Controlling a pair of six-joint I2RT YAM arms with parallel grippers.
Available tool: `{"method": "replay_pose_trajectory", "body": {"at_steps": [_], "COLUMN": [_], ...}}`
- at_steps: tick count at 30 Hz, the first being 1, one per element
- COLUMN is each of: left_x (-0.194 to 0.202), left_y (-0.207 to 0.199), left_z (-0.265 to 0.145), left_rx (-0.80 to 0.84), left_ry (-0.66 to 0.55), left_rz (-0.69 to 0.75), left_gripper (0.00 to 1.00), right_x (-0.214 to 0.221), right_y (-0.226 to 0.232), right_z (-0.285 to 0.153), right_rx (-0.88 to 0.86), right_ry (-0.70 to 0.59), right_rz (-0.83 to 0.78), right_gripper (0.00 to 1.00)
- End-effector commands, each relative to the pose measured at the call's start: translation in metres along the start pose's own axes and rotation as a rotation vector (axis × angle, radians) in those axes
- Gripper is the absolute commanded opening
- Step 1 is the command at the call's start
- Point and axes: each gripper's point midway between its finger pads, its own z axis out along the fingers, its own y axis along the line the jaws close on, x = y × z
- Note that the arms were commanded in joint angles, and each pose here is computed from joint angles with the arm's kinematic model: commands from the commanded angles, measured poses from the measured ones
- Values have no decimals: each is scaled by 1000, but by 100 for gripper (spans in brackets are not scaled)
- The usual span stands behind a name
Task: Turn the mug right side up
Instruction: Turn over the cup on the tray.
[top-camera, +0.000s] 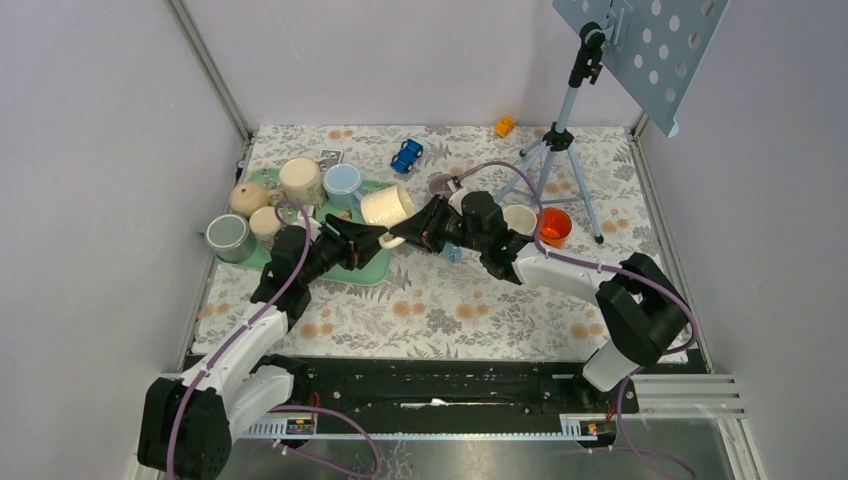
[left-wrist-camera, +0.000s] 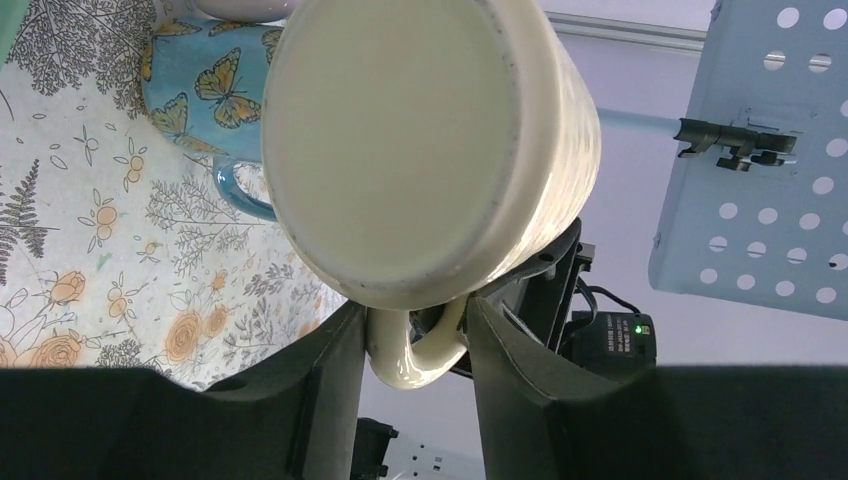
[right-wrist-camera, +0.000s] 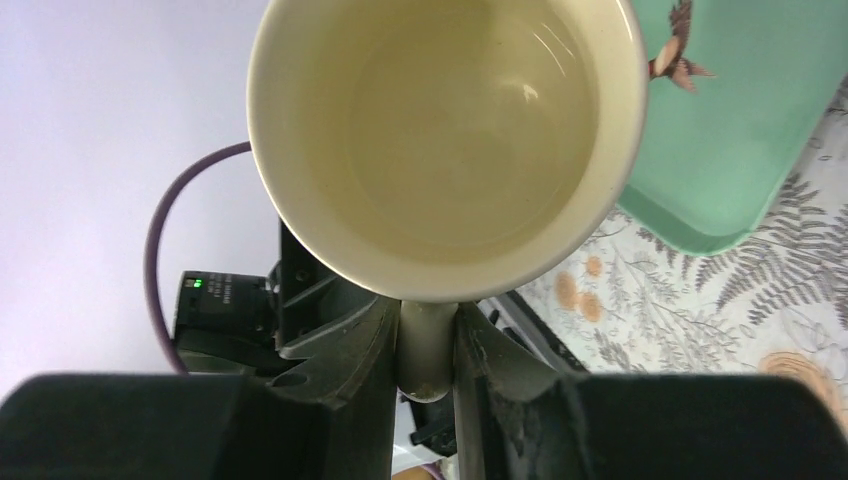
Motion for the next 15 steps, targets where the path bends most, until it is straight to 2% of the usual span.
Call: {"method": "replay_pose_trajectory", "body": {"at_steps": [1, 9, 15], "left_x": [6, 4, 3], "left_y": [-28, -22, -24], "left_z": [-5, -3, -4], "left_rx": [107, 74, 63], "left_ry": [28, 22, 14], "left_rz": [81, 112, 156], "left_gripper": [47, 53, 70], "right_x": [-15, -18, -22], "right_y": [43, 43, 44], "right_z": [-10, -15, -19], "right_rx": [-63, -9, 34], "right_ry": [-63, -71, -76], "right_rz": [-176, -268, -322], "right_gripper": [0, 0, 0]}}
